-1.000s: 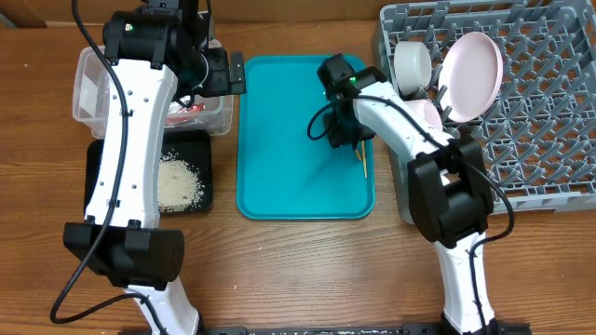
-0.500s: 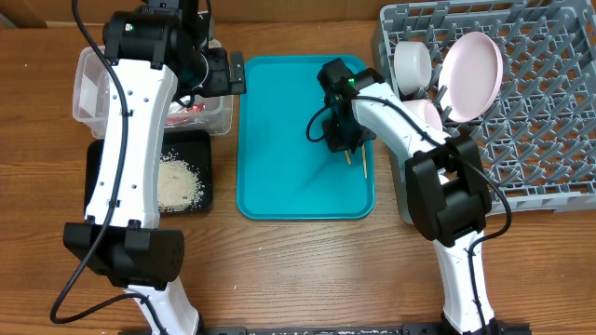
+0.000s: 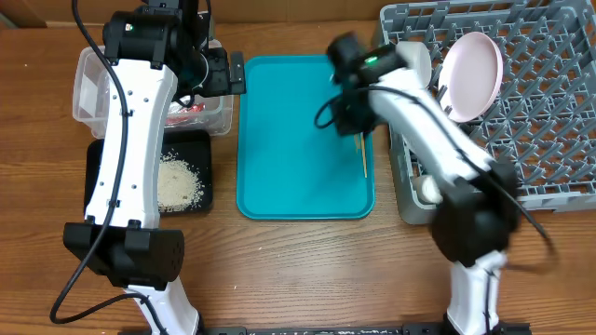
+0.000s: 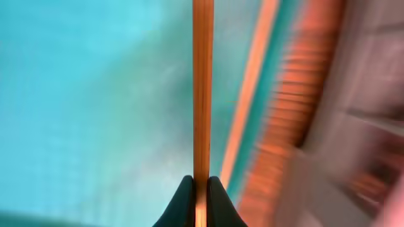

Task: Sort waste into correct bins and load items into the dishwasher
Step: 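Carry the chopstick right and drop it into the dish rack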

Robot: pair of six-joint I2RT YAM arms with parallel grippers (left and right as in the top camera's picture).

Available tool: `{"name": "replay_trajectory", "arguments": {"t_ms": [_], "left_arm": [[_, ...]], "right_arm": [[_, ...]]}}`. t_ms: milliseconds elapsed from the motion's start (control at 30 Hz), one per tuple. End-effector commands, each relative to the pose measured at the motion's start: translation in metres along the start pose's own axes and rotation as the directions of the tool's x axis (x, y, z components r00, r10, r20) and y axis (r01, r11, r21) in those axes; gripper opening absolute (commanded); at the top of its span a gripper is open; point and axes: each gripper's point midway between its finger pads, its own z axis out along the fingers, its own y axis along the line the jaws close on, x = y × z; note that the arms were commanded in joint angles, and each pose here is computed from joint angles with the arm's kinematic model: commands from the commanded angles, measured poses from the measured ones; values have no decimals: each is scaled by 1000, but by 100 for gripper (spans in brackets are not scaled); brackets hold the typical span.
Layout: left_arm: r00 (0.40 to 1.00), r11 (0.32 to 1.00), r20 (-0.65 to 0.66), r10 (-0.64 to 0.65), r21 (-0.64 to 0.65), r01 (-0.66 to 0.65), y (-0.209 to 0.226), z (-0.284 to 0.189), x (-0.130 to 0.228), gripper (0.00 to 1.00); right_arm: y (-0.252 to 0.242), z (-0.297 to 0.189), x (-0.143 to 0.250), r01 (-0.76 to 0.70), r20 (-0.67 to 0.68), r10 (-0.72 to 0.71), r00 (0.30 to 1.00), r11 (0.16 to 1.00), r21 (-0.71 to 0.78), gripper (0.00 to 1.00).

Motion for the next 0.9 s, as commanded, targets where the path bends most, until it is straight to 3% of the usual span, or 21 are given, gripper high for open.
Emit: {"name": "replay_trajectory", "arguments": {"t_ms": [0,200,367,600,867], "left_arm": [[1000,1000,10,-11,-5,11,2,-4,0,100],[1000,1000,10,-11,-5,11,2,-4,0,100],[1000,1000,10,-10,-4,10,1,-4,0,100],[1000,1000,10,-11,-5,11,2,-4,0,100],[1000,1000,10,-9,-4,9,1,-4,0,100]], "right_arm": [[-45,-119,1,-91,236,85,968,996,16,4],[-106,-153,47,-215,191,196,962,973,82,4],[-154,-134,74,-304,92,292,952,936,176,4],[-195,-76,117,-174,-121,218,968,938,300,4],[-217,-53,131,-209,-147,272,951,915,344,4]]}}
